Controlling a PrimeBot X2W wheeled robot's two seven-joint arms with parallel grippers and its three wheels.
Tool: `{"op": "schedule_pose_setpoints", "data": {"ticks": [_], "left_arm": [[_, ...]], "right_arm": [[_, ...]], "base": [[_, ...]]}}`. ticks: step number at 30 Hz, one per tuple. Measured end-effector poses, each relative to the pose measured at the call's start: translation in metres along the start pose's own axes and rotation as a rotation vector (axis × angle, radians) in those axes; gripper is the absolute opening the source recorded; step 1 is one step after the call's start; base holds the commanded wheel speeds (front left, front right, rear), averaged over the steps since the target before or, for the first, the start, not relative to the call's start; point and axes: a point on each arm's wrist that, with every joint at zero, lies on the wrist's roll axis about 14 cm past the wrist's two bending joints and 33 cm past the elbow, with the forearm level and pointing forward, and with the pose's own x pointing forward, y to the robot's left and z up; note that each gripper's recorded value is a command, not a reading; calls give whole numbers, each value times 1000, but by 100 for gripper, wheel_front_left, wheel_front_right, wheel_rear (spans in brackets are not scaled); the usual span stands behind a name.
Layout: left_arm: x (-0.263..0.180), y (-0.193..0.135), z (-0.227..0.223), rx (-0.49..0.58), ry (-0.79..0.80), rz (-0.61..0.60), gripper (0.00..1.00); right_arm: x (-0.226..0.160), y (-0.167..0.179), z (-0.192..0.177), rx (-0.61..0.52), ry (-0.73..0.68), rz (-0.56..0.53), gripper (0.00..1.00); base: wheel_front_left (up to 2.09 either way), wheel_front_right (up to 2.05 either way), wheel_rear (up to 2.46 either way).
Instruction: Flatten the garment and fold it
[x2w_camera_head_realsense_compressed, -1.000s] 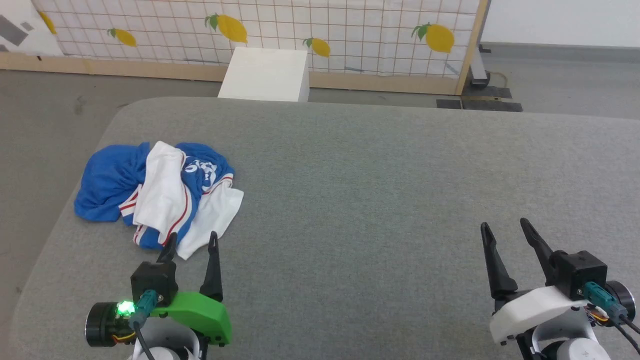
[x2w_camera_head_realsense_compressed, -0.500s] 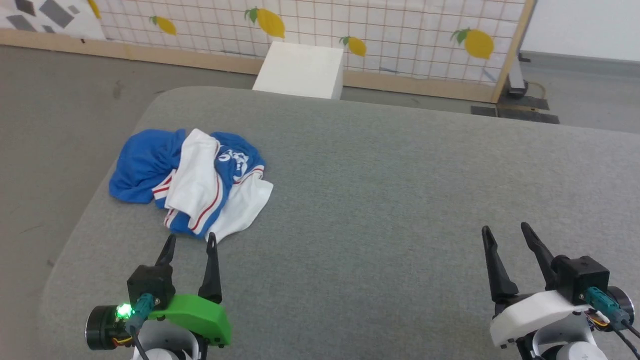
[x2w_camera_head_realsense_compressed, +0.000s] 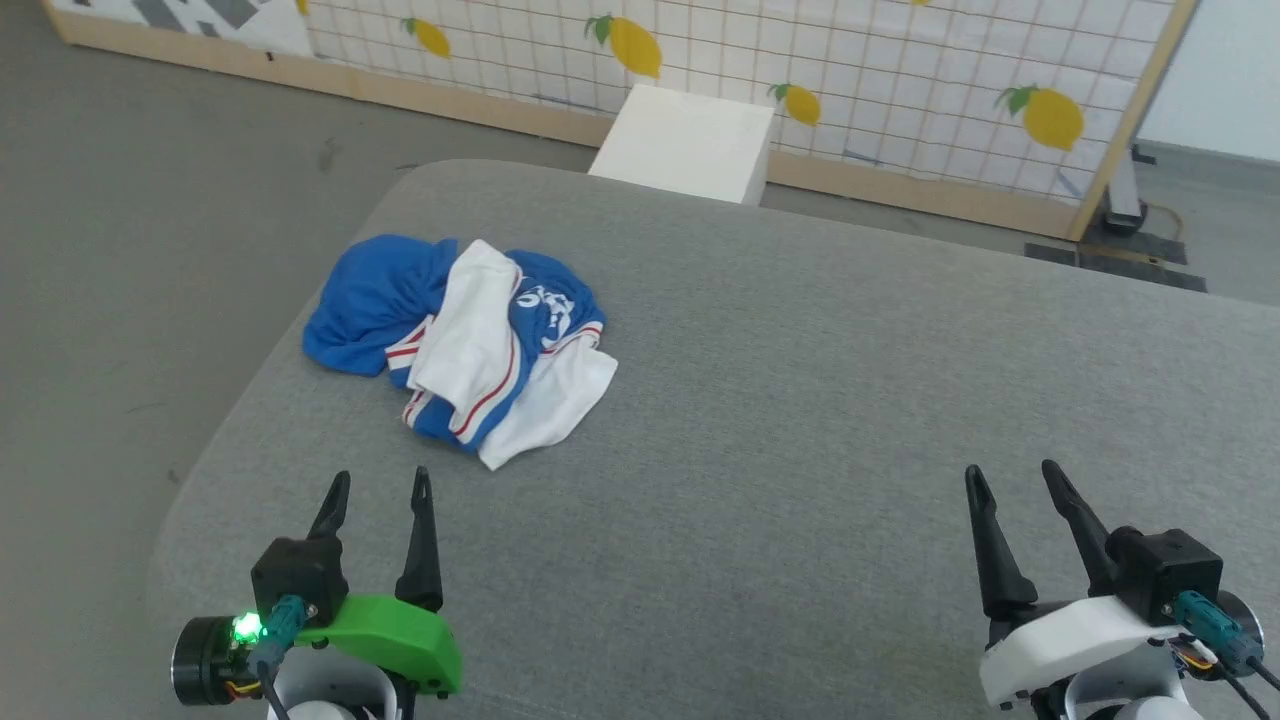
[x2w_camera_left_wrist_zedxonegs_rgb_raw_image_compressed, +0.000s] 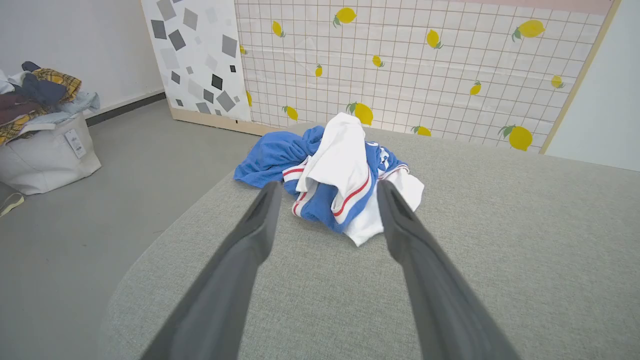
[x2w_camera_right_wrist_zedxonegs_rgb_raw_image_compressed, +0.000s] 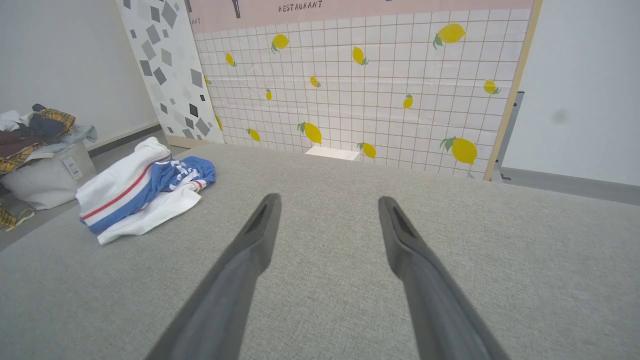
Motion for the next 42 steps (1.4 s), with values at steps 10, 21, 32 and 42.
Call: {"op": "schedule_pose_setpoints", "data": {"ticks": [10, 21, 32, 42], "left_arm": [[-15, 22, -3, -5, -2, 68, 100], [-30, 38, -4, -7, -10, 121, 100], [-45, 53, -7, -8, -18, 172, 100], [-58, 66, -9, -8, -22, 218, 100]], "right_arm": [[11, 20, -6, 19, 8, 60, 100], [13, 35, -16, 43, 24, 103, 100], [18, 51, -22, 72, 32, 147, 100], [20, 62, -31, 87, 49, 178, 100]], "base": [[0, 0, 0], [0, 0, 0], [0, 0, 0], [0, 0, 0]]}}
